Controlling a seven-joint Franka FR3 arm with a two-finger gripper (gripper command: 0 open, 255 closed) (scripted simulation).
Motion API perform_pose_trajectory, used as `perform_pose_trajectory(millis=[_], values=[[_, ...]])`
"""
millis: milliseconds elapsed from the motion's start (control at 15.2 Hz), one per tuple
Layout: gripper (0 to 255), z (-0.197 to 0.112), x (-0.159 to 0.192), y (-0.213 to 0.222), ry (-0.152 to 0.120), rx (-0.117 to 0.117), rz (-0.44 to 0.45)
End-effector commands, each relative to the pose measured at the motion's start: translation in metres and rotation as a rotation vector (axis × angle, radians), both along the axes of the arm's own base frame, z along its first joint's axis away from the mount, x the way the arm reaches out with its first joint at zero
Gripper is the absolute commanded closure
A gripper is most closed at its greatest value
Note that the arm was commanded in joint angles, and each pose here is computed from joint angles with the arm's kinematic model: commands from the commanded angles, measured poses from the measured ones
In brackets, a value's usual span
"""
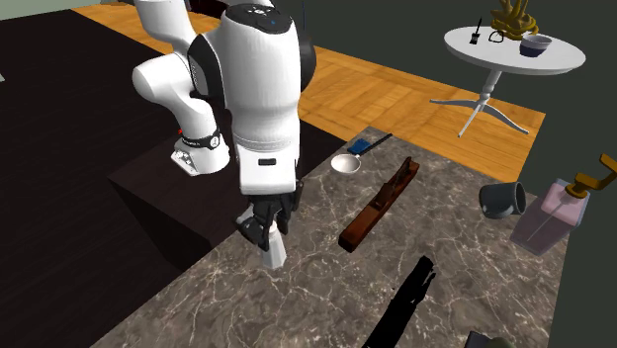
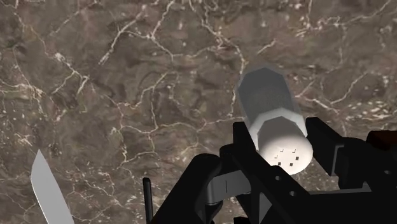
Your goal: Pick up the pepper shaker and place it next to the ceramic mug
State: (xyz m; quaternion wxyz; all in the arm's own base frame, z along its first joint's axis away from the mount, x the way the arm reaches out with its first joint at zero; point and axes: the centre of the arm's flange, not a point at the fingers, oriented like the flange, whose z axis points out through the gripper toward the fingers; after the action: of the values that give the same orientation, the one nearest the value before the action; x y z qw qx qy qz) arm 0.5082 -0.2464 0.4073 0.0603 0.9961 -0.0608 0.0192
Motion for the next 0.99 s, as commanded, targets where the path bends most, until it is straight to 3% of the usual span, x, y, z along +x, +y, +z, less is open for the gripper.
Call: perform_pose_trajectory(millis=[0, 924], values=[[255, 0.011, 0.001, 0.001, 0.0, 0.0, 0.0], [255, 0.084, 0.001, 0.001, 0.0, 0.0, 0.0]])
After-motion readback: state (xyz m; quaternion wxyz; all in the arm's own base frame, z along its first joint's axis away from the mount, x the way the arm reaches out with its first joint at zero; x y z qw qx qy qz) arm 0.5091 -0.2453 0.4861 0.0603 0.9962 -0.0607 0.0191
